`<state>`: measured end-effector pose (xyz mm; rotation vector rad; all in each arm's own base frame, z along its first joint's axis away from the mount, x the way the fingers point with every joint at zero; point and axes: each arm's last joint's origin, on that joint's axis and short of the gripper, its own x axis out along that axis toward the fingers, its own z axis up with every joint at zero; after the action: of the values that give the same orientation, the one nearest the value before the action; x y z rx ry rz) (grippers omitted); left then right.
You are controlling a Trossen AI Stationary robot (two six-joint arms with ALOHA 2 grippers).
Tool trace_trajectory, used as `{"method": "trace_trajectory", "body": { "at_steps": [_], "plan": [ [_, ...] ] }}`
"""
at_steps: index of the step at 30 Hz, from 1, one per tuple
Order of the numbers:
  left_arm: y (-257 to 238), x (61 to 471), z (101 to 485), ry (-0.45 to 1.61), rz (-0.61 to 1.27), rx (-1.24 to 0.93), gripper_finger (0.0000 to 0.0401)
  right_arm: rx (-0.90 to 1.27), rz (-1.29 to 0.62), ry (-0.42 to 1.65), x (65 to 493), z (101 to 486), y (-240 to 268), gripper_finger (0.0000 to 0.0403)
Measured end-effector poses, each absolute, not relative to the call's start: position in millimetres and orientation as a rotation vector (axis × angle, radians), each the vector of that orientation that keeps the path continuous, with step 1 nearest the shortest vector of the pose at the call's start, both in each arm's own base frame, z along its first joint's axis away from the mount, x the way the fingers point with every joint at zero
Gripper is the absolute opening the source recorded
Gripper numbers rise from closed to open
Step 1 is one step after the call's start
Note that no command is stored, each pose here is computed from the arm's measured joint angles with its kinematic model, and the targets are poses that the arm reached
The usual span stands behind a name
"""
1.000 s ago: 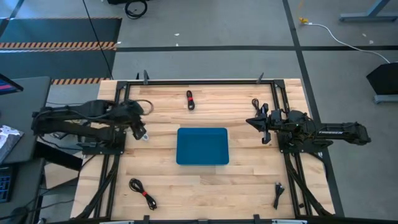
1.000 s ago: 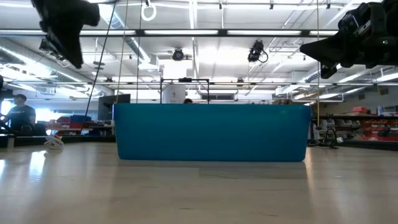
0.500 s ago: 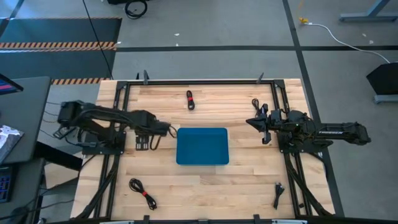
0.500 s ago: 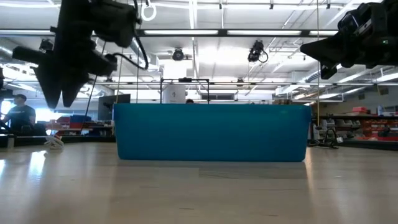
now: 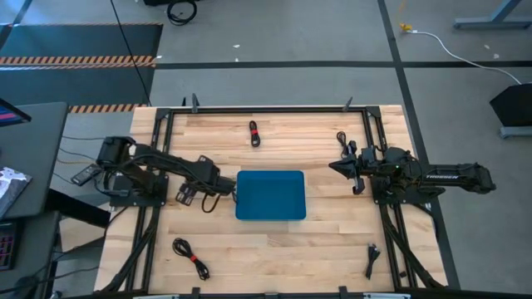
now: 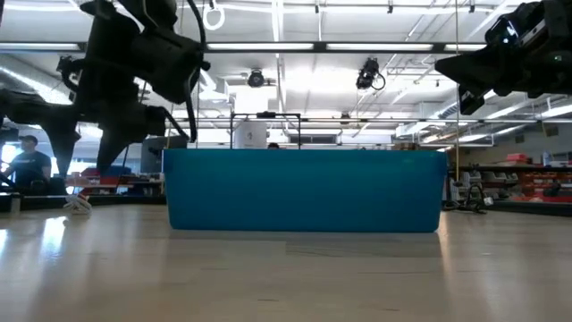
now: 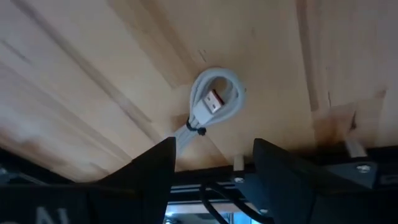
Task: Pick and place USB-C Cables
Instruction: Put the white charger cable into the blue bin
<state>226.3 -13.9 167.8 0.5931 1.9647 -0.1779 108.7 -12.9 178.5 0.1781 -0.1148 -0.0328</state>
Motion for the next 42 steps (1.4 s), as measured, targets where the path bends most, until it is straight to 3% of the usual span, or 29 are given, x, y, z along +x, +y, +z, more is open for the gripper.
{"method": "trace_trajectory", "body": {
  "at_steps": [12,32,42],
  "plan": [
    [-7,202,136,2.09,-0.197,0.575,0.0224,0.176,-0.001,-0.114,109,179,-12,0.0015],
    [-4,203,127,1.968,-0.094,0.782,0.0224,0.173,0.001,-0.138,108,181,-12,0.0015],
    [-5,212,125,1.857,-0.124,0.761,0.0223,0.188,0.003,-0.142,108,181,-12,0.0015]
  ]
}}
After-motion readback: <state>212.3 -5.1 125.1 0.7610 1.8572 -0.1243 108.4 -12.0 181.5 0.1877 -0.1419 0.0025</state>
